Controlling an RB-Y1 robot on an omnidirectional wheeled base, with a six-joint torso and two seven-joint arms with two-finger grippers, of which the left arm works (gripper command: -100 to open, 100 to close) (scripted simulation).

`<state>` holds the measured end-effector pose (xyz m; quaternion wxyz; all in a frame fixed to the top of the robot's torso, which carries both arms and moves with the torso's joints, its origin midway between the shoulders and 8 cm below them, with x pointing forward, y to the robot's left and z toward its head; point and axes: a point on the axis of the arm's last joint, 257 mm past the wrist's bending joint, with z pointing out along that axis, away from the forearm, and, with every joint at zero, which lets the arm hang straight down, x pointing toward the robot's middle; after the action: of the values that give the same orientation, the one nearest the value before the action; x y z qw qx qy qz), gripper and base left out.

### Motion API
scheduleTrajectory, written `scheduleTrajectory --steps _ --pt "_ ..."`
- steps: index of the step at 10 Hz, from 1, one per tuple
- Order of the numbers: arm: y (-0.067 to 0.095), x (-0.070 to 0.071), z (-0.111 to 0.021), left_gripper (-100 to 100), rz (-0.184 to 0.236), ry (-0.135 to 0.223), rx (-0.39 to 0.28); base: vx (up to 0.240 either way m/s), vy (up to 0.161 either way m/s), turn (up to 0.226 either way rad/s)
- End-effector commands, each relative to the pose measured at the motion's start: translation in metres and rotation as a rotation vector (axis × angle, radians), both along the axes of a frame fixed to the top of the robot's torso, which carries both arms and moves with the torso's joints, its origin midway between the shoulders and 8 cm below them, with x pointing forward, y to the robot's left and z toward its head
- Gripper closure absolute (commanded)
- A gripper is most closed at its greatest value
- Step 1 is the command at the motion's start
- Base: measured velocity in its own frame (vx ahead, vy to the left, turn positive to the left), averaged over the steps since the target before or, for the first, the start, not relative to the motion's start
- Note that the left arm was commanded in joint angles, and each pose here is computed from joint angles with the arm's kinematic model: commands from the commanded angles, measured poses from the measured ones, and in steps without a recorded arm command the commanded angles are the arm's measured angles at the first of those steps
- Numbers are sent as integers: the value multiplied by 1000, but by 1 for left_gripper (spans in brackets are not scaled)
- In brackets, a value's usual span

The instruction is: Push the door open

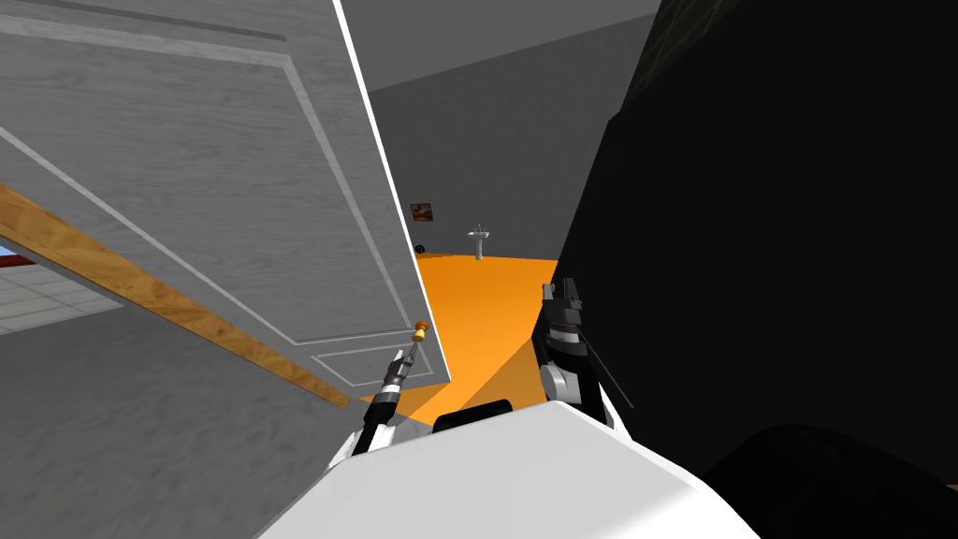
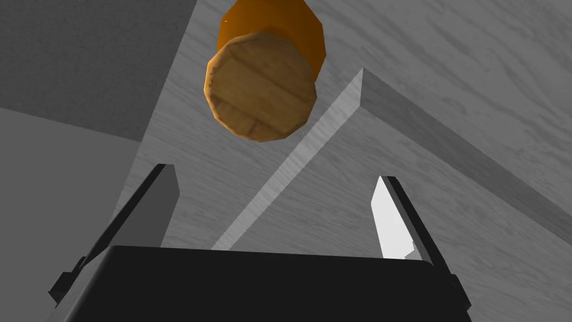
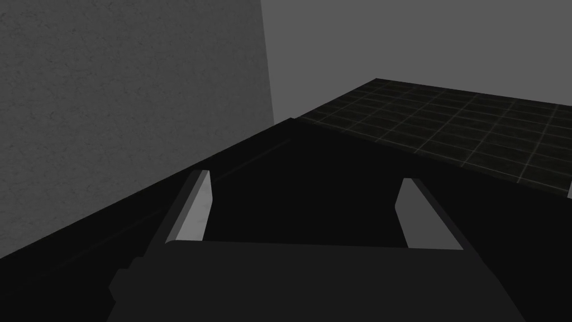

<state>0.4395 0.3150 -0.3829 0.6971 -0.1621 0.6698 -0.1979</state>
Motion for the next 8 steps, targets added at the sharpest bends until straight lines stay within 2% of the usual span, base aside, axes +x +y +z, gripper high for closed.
scheduleTrajectory --steps 1,5,6,8 --pt "1 0 0 -100 0 2 41 -56 -39 10" --pt "9 0 -3 -100 -3 10 184 -61 -39 17" --pt "9 0 -3 -100 -3 10 190 -37 -23 11" --pt "14 0 -5 -100 -5 15 272 -47 -21 21"
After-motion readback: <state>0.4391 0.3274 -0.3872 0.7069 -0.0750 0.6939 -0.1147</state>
